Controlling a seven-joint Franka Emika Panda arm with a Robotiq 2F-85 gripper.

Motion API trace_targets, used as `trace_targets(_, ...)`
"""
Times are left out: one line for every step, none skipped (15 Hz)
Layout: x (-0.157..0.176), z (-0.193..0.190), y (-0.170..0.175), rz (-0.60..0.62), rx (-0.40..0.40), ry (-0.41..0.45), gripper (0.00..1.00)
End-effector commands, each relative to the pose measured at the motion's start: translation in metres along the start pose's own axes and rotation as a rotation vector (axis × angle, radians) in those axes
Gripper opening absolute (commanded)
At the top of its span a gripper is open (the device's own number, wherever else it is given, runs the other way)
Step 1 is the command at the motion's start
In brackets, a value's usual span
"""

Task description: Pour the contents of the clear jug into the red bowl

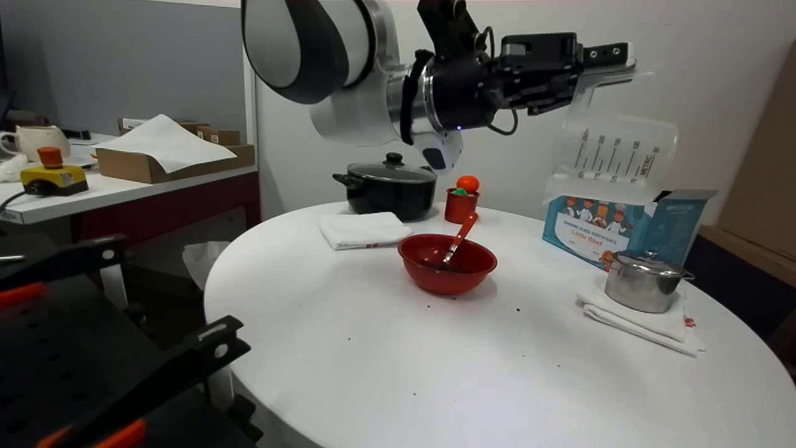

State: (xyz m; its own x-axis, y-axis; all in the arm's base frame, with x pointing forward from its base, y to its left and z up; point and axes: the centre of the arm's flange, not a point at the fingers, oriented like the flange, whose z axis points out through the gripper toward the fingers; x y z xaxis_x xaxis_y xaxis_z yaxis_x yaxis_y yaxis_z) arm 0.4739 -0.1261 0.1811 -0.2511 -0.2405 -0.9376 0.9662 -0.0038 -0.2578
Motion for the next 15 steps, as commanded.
trace_targets(-0.017, 0.021, -0.008, -0.122, 0.095, 0.129, 0.12)
trace_targets(-0.017, 0.028, -0.010, -0.156, 0.116, 0.162, 0.12)
trace_targets(-0.018, 0.033, -0.013, -0.188, 0.128, 0.200, 0.12)
trace_targets(-0.020, 0.038, -0.015, -0.217, 0.126, 0.244, 0.12)
trace_targets(-0.022, 0.043, -0.017, -0.244, 0.125, 0.287, 0.12)
trace_targets(-0.025, 0.047, -0.019, -0.271, 0.126, 0.330, 0.12)
trace_targets(-0.027, 0.052, -0.020, -0.296, 0.125, 0.373, 0.12)
trace_targets(-0.030, 0.055, -0.020, -0.319, 0.143, 0.417, 0.12)
trace_targets(-0.036, 0.057, -0.020, -0.329, 0.175, 0.463, 0.12)
trace_targets(-0.042, 0.059, -0.021, -0.343, 0.198, 0.509, 0.12)
trace_targets(-0.052, 0.064, -0.021, -0.353, 0.223, 0.559, 0.12)
trace_targets(-0.060, 0.068, -0.022, -0.364, 0.248, 0.606, 0.12)
trace_targets(-0.070, 0.074, -0.022, -0.368, 0.274, 0.655, 0.12)
trace_targets(-0.080, 0.082, -0.023, -0.364, 0.301, 0.704, 0.11)
trace_targets(-0.090, 0.088, -0.025, -0.353, 0.327, 0.753, 0.11)
